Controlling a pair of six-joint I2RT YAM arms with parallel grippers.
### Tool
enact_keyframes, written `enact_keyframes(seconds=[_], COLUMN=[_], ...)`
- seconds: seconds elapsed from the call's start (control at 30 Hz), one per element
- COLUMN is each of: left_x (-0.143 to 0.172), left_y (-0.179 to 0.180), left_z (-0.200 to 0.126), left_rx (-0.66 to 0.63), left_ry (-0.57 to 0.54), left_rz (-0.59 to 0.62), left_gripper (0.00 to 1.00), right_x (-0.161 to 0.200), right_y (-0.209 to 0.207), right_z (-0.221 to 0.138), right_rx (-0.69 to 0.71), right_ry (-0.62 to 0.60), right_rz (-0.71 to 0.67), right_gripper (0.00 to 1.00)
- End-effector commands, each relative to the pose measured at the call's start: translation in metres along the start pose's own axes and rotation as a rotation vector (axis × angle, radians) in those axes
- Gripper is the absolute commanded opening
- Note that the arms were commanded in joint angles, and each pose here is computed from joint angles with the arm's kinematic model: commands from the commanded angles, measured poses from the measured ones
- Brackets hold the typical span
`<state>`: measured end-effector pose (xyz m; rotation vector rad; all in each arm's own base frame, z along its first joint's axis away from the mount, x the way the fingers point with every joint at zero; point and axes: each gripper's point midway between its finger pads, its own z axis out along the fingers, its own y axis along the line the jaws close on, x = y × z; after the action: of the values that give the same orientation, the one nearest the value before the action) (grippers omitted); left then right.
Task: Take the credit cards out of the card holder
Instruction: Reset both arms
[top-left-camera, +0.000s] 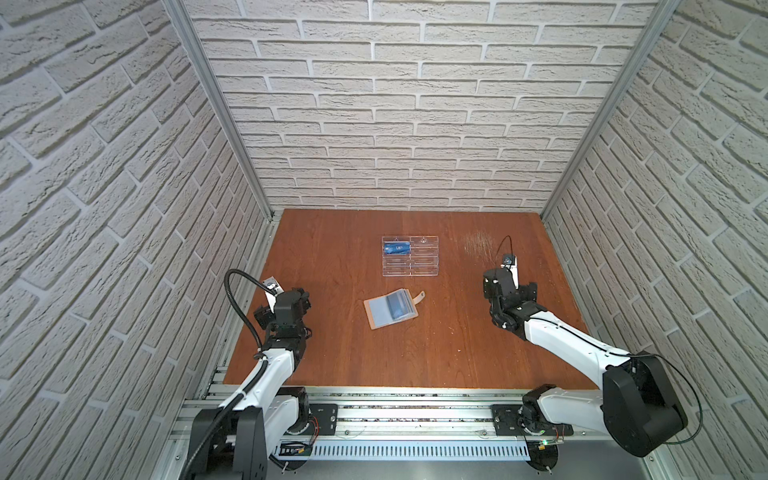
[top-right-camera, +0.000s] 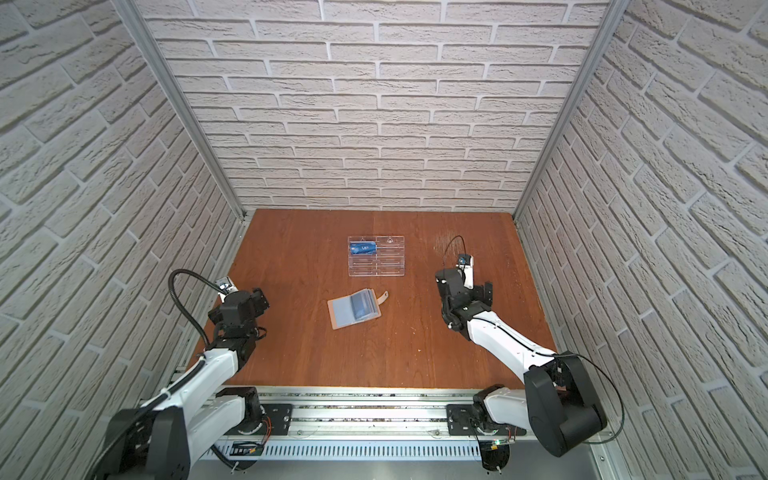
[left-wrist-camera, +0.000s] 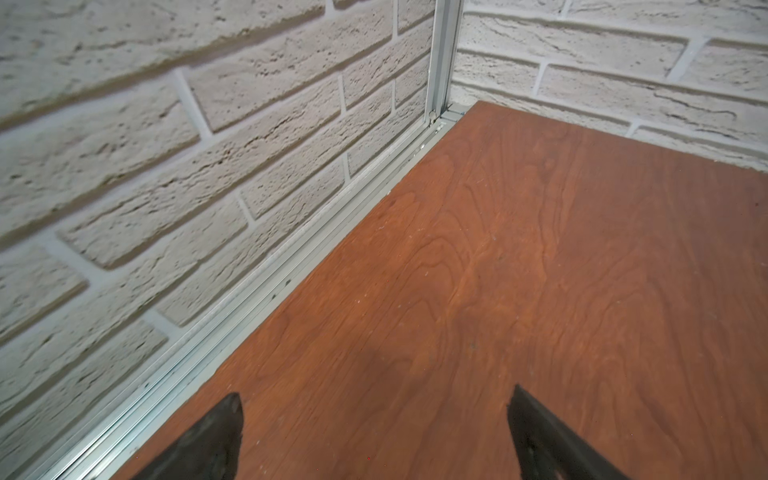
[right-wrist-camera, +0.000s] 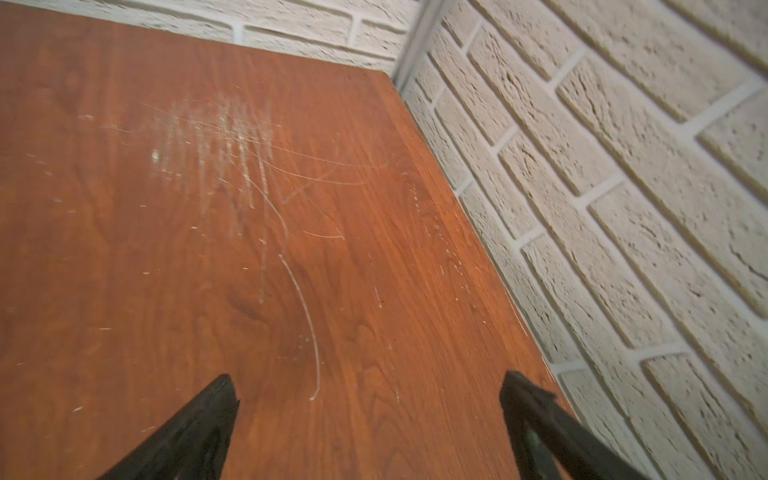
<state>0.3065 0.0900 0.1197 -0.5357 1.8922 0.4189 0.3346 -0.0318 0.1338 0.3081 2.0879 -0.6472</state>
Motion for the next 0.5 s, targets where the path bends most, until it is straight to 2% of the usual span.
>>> enact_keyframes(seconds=[0.0, 0.07, 0.2, 0.23, 0.3, 0.37, 0.4, 0.47], left_x=[-0.029, -0.019, -0.011, -0.007, -0.005, 0.005, 0.002, 0.007], left_y=[-0.011, -0.016, -0.021, -0.026, -0.044, -0.059, -0.065, -0.073], left_z=[0.011, 0.02, 0.034, 0.038, 0.039, 0.047, 0.05, 0.055], left_rx=[0.042, 0.06, 0.142, 0.17, 0.267, 0.313, 0.333, 0.344], left_ry=[-0.168, -0.169, -0.154, -0.156, -0.157, -0.123, -0.144, -0.06], left_rz=[0.027, 0.043, -0.03, -0.024, 0.023, 0.071, 0.077, 0.12], left_gripper=[0.98, 0.98, 0.98, 0.98, 0.98, 0.98, 0.98, 0.98], right_x=[-0.028, -0.029, -0.011, -0.014, -0.01, -0.007, 0.001, 0.001], right_y=[0.008, 0.016, 0.036, 0.041, 0.049, 0.052, 0.058, 0.052], right_z=[0.012, 0.019, 0.036, 0.035, 0.031, 0.032, 0.032, 0.036], right_rx=[-0.08, -0.114, -0.21, -0.235, -0.303, -0.377, -0.437, -0.45], right_ry=[-0.144, -0.186, -0.177, -0.23, -0.227, -0.237, -0.211, -0.277], right_rz=[0.088, 0.087, 0.084, 0.084, 0.071, 0.093, 0.086, 0.154], right_gripper=[1.0, 1.0, 0.99, 0.99, 1.0, 1.0, 1.0, 1.0])
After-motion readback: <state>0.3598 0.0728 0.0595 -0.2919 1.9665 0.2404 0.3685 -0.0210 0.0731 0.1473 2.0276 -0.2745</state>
